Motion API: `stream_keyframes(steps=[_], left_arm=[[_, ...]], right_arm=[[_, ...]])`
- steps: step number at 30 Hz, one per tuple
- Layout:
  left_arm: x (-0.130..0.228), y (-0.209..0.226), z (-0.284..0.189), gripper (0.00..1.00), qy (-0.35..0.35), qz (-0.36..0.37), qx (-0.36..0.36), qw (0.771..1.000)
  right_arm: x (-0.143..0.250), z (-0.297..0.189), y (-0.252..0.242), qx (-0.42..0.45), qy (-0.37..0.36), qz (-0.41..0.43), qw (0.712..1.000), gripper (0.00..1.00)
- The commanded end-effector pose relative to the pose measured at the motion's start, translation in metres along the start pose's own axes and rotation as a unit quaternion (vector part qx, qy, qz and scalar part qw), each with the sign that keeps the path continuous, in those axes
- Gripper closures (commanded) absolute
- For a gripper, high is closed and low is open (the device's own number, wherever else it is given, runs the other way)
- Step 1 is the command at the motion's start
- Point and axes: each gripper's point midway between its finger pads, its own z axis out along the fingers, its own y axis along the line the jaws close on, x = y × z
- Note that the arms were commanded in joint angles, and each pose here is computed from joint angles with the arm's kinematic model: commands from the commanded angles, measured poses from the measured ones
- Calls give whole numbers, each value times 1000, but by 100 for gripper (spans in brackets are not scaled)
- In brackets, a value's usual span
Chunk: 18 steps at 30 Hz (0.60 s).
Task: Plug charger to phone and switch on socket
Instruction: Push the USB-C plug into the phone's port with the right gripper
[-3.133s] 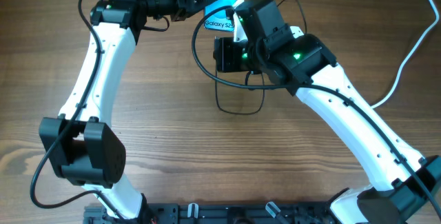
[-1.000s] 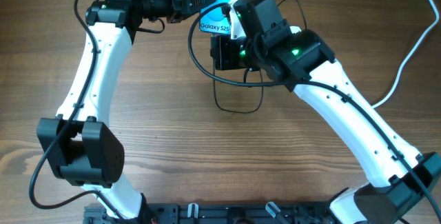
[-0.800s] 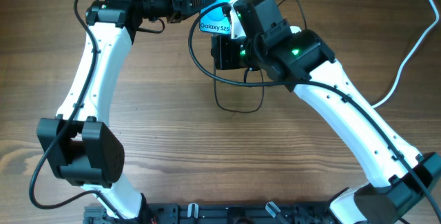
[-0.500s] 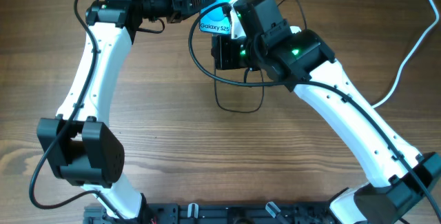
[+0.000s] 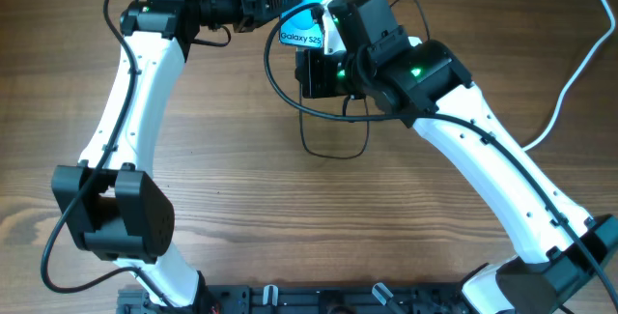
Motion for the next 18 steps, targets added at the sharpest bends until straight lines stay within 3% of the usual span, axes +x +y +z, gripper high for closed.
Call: stream_keyframes(steps=[1, 18], left_arm=[[-4, -15, -6, 96, -7, 28, 7, 1000], [1, -22, -7, 96, 7, 21, 28, 999]], right_arm=[[-12, -12, 5, 1, -27, -12, 1000, 95], [-14, -12, 3, 8, -31, -1, 1000, 95]])
